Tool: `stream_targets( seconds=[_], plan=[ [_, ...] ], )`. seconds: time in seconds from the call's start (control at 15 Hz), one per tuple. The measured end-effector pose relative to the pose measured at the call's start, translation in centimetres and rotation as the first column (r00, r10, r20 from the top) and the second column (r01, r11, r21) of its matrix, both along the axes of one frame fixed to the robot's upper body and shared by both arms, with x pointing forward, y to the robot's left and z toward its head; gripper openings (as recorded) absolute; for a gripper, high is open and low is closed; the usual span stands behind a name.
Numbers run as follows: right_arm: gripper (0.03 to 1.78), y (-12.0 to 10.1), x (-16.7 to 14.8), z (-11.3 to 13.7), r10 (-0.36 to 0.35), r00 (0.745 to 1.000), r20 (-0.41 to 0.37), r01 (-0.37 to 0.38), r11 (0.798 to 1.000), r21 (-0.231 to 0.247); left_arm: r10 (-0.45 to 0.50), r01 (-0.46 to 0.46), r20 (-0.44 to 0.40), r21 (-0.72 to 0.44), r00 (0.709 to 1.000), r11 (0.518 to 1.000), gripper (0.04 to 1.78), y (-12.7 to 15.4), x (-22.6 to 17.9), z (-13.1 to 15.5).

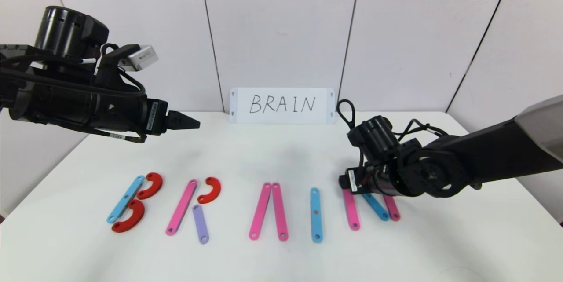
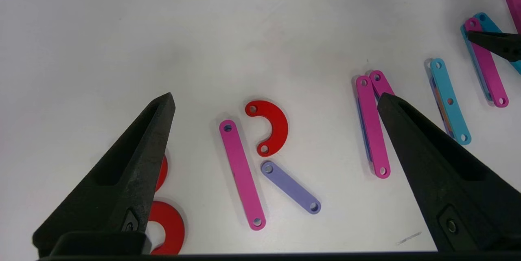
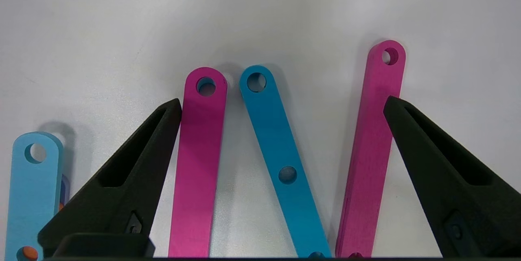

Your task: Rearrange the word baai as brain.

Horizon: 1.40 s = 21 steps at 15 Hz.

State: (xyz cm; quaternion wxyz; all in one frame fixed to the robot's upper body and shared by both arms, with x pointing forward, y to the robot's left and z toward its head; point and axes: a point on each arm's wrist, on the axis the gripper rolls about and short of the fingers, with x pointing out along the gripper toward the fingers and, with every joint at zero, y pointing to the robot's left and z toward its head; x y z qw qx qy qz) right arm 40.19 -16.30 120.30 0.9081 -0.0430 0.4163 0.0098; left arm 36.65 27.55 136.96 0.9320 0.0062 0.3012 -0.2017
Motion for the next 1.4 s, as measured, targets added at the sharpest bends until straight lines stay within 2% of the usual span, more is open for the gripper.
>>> stream_targets(
  seconds=[0.33, 0.73, 1.07, 1.27, 1.4],
  plan=[
    [1.74, -0.5, -0.7, 1.4, -0.004, 1.000, 0.026, 0.003, 1.000, 0.029, 0.000, 0.000, 0.001, 0.000, 1.000, 1.000, 1.74, 0.0, 0.0, 0.0],
    [1.74, -3.0, -3.2, 5.1, -0.014, 0.995, 0.103, 0.007, 0.998, 0.068, 0.004, -0.004, 0.016, 0.000, 1.000, 1.000, 1.74, 0.2, -0.8, 0.5],
    [1.74, -6.1, -8.4, 9.3, 0.002, 0.977, 0.214, -0.026, 0.994, 0.108, 0.017, -0.017, 0.044, -0.003, 0.999, 1.000, 1.74, 1.0, -4.5, 1.1],
    [1.74, -8.5, -12.8, 11.2, 0.011, 0.958, 0.285, -0.048, 0.991, 0.125, 0.032, -0.031, 0.066, -0.005, 0.997, 0.999, 1.74, 2.1, -8.7, 0.8],
    [1.74, -10.0, -15.9, 11.8, 0.020, 0.952, 0.306, -0.063, 0.990, 0.130, 0.044, -0.044, 0.088, -0.006, 0.995, 0.999, 1.74, 2.8, -11.9, 0.3]
  ],
)
